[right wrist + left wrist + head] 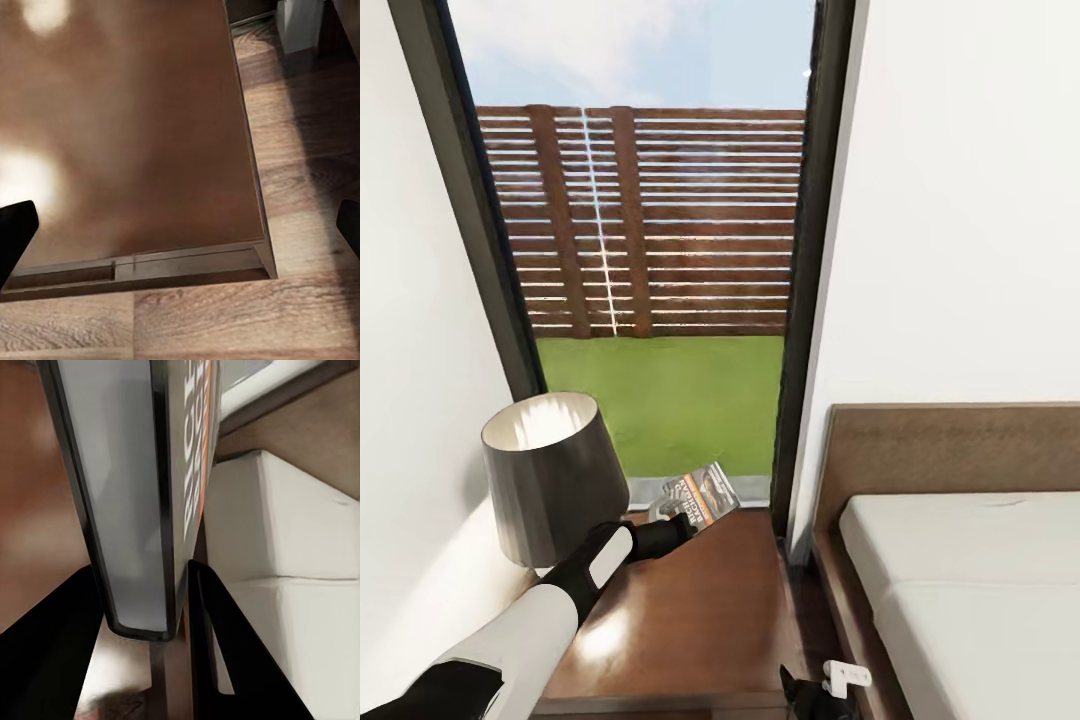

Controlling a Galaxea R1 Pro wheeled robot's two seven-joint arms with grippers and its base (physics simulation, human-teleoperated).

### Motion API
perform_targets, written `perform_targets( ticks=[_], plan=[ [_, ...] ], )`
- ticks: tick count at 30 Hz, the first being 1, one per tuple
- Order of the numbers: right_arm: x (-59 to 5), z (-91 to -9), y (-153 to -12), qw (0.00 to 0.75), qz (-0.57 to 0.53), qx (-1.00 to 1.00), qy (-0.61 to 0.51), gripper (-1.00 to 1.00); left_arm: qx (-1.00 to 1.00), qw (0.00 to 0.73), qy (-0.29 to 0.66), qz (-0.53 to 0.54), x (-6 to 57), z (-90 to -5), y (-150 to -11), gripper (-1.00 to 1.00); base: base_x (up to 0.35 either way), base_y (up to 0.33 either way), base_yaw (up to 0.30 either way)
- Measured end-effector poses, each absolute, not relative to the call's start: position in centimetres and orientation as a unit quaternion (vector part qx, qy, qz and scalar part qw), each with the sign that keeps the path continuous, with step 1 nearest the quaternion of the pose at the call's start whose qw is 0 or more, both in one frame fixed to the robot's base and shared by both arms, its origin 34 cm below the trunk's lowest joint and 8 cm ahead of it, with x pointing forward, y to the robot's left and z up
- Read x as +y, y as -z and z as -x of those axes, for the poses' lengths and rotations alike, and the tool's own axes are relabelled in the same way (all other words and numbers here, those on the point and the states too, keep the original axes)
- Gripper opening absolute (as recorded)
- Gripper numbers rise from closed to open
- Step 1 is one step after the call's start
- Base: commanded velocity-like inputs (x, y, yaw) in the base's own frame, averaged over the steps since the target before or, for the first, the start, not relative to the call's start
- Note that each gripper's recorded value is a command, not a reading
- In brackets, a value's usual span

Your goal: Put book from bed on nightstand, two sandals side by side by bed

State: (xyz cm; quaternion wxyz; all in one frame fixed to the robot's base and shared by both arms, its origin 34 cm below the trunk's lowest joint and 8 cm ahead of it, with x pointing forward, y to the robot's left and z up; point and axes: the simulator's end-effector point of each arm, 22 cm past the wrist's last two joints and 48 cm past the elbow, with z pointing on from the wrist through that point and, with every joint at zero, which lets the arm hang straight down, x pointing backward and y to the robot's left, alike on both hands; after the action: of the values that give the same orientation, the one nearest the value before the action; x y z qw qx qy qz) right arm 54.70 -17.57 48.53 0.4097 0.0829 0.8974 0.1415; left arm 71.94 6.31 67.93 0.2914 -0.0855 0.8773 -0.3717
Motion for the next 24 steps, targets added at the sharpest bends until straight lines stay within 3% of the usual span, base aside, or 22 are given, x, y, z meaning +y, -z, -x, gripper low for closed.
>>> perform_targets(
  ticks=[24],
  plan=[
    [-17.56, -54.72, -48.55, 0.410, -0.082, 0.897, -0.142, 1.00, 0.877, 0.292, 0.372, 0.085, 6.29, -71.94, -67.96, -1.00, 0.127, 0.000, 0.000]
  ],
)
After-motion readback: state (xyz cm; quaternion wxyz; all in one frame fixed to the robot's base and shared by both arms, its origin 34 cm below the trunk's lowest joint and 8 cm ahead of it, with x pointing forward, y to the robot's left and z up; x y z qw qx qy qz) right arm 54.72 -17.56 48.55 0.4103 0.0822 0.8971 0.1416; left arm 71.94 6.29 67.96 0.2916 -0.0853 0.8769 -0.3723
